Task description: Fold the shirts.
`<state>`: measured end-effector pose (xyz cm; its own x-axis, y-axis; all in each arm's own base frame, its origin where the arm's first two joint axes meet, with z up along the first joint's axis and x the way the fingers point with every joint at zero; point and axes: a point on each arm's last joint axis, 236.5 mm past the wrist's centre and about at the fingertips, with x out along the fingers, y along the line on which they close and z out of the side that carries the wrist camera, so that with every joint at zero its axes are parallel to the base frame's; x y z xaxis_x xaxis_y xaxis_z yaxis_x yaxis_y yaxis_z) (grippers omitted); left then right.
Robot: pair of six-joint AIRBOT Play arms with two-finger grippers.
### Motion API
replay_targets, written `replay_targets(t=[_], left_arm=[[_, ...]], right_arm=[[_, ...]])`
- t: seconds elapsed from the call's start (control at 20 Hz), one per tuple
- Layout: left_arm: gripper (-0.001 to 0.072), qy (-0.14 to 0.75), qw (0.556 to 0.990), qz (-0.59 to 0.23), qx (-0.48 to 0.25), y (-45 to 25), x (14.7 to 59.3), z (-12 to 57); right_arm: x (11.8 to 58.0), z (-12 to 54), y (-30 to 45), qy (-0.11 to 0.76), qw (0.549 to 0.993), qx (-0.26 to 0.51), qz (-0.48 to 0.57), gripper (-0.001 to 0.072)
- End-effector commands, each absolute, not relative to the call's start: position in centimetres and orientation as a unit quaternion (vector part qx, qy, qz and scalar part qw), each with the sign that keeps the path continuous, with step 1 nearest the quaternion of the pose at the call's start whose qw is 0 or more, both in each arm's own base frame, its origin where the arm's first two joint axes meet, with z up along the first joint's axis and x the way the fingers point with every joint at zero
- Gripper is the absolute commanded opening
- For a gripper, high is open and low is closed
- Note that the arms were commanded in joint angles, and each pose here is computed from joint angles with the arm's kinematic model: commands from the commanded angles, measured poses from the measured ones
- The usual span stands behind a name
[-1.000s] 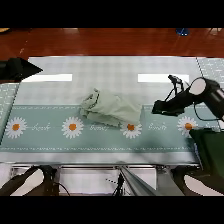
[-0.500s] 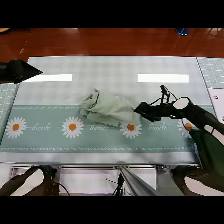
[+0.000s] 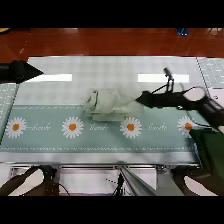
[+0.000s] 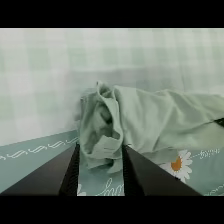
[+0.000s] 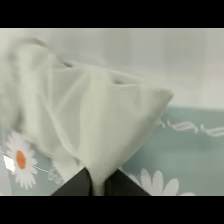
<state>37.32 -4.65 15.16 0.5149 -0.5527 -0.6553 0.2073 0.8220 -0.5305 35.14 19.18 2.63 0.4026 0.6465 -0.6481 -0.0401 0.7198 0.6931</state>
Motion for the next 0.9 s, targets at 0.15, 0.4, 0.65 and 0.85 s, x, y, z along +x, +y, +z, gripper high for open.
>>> replay_targets(t=[0.15, 0.4, 0.65, 0.85], left_arm=[[0.0332, 0.458, 0.835, -0.218, -0.214, -4.2, 38.6, 12.9], [0.0332, 0.473, 0.825, -0.199, -0.237, -3.1, 40.8, 9.6], [0.0332, 0.507, 0.799, -0.195, -0.258, -2.9, 41.5, 5.9], [0.0332, 0.514, 0.794, -0.182, -0.269, -2.3, 42.5, 4.0]], right_arm=[[29.9, 15.1, 4.4, 0.461, 0.855, 0.222, 0.08, 0.0029], [19.4, 17.6, -9.7, 0.492, 0.838, 0.139, -0.189, 0.0029], [11.2, 17.4, -16.4, 0.524, 0.747, 0.147, -0.383, 0.0028], [5.2, 18.2, -18.8, 0.551, 0.66, 0.131, -0.493, 0.0029]])
